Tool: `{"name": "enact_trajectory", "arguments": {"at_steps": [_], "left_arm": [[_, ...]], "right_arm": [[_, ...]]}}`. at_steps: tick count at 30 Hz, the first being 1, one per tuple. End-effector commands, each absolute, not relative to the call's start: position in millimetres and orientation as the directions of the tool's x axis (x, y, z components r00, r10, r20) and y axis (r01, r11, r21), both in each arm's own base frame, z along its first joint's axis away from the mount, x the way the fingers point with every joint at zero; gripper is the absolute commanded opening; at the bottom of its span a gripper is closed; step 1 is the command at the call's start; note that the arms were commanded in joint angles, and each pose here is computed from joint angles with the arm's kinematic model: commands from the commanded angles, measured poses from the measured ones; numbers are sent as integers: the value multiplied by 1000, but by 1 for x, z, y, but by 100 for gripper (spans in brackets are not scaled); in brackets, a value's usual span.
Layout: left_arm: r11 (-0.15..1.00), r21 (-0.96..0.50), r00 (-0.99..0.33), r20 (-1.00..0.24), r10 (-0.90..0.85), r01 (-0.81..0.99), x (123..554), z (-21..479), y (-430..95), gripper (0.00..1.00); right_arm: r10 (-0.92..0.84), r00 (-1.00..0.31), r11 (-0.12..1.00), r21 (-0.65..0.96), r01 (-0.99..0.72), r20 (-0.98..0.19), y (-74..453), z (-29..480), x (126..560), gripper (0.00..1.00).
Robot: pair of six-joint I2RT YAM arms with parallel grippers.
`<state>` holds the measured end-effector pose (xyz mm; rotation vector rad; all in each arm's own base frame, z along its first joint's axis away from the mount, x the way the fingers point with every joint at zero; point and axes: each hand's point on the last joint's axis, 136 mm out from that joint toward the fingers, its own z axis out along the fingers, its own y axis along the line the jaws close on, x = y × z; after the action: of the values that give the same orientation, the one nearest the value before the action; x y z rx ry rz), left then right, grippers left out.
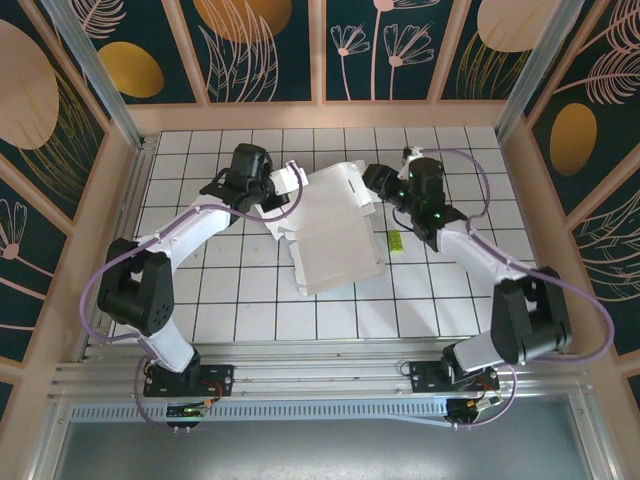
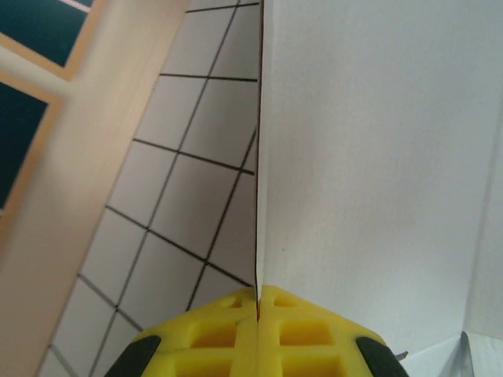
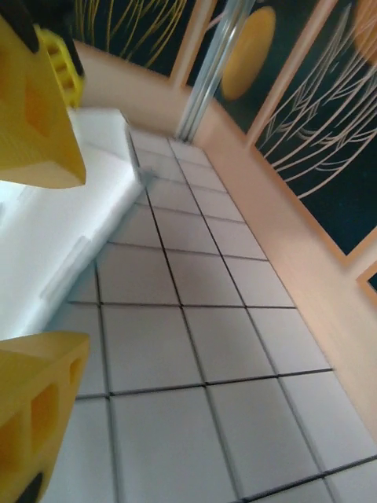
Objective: Fold the paper box
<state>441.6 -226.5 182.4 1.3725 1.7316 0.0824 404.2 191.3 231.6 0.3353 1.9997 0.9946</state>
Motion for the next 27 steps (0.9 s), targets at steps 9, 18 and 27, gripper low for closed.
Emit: {"name": "enact_trajectory", "arguments": {"at_steps": [9, 18, 27], "left_arm": [[301, 779, 51, -391, 919, 550, 453, 198, -227, 0], [270, 838, 88, -350, 933, 474, 448, 204, -236, 0], [206, 887, 111, -273, 955, 413, 446, 201, -239, 0]], "right_arm": [[791, -600, 166, 986, 23, -120, 231, 270, 374, 68], [761, -647, 47, 991, 125, 46, 274, 243, 422, 64], [742, -664, 23, 986, 165, 94, 301, 217, 447, 49]]}}
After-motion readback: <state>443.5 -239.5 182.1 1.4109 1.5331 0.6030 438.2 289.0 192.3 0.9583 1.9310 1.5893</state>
